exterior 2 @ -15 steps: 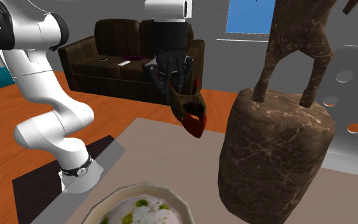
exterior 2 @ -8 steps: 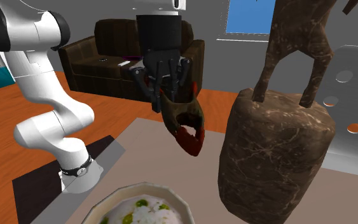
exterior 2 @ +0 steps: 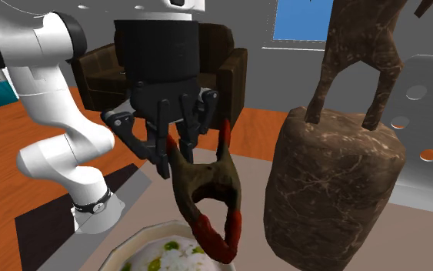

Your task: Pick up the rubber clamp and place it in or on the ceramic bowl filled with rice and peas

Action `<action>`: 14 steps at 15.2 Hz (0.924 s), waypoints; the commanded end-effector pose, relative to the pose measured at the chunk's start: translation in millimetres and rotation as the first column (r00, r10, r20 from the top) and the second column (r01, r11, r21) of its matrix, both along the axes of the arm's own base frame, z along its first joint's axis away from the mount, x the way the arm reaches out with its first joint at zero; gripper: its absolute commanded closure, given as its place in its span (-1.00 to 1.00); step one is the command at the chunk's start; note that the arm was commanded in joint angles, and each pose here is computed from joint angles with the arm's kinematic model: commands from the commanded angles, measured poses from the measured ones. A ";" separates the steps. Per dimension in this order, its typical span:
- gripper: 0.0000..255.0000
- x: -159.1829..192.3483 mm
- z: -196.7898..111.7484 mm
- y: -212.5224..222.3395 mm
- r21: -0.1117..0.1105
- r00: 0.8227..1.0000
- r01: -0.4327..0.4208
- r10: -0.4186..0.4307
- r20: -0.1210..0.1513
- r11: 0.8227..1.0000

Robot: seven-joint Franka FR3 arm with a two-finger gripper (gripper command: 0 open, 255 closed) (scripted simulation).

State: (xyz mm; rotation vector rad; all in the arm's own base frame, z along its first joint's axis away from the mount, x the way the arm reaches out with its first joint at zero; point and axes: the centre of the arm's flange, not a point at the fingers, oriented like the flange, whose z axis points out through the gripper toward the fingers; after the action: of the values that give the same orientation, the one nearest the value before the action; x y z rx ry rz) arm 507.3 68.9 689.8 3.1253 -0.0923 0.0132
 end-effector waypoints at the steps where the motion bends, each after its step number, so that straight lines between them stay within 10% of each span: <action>1: 1.00 13.6 2.5 -23.9 0.000 1.000 -0.001 0.001 0.001 1.000; 14: 1.00 53.6 -32.8 -87.3 0.000 1.000 -0.001 0.001 0.001 1.000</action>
State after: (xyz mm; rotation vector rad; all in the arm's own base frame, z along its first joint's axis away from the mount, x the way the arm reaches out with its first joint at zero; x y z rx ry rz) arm 560.9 -18.3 662.3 3.1254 -0.0906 0.0126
